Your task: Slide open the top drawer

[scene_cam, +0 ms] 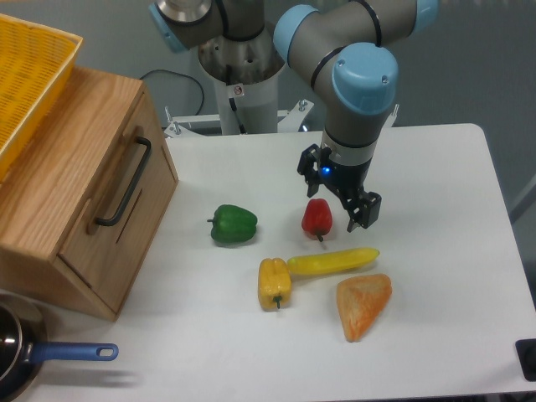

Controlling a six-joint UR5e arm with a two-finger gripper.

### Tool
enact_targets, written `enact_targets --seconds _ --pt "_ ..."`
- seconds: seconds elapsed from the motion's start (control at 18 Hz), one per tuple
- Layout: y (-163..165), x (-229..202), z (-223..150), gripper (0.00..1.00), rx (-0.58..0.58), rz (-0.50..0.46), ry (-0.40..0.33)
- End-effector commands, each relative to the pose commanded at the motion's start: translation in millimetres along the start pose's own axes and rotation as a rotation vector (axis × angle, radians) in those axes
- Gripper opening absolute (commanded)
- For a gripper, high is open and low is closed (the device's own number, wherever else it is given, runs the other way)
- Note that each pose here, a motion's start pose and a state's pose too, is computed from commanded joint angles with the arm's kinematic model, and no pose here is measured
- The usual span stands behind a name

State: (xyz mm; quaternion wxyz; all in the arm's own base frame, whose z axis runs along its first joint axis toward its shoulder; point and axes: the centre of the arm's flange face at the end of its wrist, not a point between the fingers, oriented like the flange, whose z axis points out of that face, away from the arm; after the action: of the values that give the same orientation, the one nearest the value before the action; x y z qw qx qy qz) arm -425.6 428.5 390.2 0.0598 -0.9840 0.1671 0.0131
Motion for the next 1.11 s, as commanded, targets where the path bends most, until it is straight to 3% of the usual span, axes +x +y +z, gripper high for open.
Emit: enact_targets --seconds 0.5,0.67,0.83,1.11 --pt "-3 8 16 1.00 -0.002 -0.003 0.026" --pt "-9 7 16 1.00 0.037 -0.061 0.036" --pt "-19 6 25 1.00 0.094 -0.183 0.072" --pt "-28 9 29 1.00 0.094 -0.197 0.083"
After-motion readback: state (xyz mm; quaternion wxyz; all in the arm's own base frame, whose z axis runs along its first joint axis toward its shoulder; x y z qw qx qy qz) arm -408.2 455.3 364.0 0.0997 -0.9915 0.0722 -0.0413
